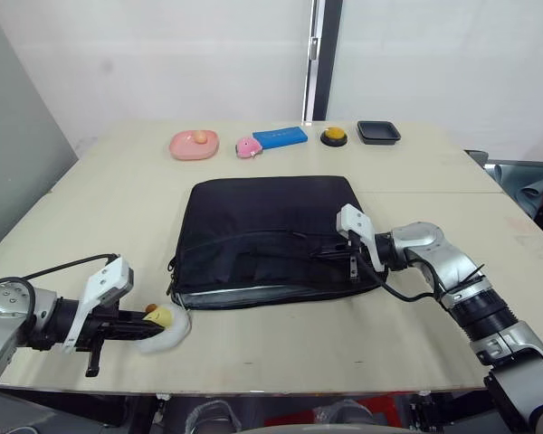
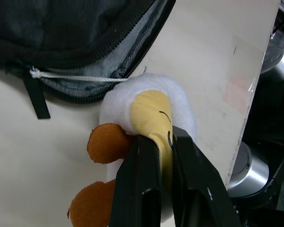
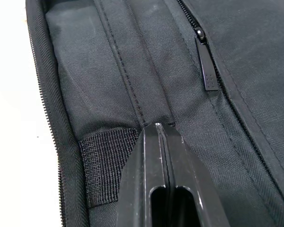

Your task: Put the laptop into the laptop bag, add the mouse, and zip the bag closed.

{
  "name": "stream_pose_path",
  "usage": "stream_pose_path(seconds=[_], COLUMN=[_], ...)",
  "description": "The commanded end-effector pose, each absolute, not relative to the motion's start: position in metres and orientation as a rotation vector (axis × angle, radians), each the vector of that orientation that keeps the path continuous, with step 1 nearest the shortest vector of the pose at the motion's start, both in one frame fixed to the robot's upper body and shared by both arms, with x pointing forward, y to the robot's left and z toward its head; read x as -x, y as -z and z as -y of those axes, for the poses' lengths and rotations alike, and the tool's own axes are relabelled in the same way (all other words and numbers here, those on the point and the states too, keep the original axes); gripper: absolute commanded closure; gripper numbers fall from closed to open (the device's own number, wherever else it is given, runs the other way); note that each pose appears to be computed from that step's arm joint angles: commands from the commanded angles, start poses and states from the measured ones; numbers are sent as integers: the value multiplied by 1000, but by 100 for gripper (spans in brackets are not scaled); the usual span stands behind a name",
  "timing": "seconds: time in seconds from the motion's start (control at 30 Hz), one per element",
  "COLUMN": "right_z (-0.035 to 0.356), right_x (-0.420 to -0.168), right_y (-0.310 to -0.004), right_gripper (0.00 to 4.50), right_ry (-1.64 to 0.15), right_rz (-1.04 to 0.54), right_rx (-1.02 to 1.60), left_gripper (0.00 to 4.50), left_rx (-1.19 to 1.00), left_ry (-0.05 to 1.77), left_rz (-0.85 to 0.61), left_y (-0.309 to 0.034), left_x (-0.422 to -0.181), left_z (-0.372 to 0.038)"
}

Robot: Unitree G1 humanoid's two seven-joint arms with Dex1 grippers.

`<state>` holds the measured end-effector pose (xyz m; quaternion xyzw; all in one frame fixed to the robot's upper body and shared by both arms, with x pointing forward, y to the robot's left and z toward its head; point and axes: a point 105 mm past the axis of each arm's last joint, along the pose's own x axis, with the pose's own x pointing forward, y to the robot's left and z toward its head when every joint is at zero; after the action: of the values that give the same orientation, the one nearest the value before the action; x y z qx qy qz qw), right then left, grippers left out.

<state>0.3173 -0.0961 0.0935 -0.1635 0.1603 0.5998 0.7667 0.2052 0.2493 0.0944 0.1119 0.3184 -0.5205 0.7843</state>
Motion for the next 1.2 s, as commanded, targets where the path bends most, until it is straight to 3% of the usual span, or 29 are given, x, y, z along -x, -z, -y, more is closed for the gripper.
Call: stream_pose_path(seconds=[0.03, 0.17, 0.27, 0.5, 0.73, 0.93, 1.2], right_z=[103, 102, 100, 100, 94, 89, 84], right_x=[-303, -302, -304, -306, -306, -296, -286], right_y=[-54, -53, -53, -50, -50, -46, -50], right_gripper=[450, 450, 450, 450, 450, 450, 450], right_ry=[-1299, -1304, -1309, -1315, -1334, -1390, -1425], right_rz=[-531, -533, -538, -546, -545, -570, -561], right_rx=[340, 341, 354, 371, 385, 402, 387], left_gripper=[446, 446, 446, 446, 446, 446, 446], left_rx=[-235, -237, -229, -189, -108, -65, -100], left_ry=[1189, 1165, 1062, 967, 1074, 1097, 1123], left_rz=[-673, -662, -630, -689, -830, -863, -703], left_y=[-97, -102, -124, -127, -97, -84, -76], left_x=[-199, -202, -210, -197, -147, -122, -152], left_z=[-236, -243, -277, -316, -295, -278, -222])
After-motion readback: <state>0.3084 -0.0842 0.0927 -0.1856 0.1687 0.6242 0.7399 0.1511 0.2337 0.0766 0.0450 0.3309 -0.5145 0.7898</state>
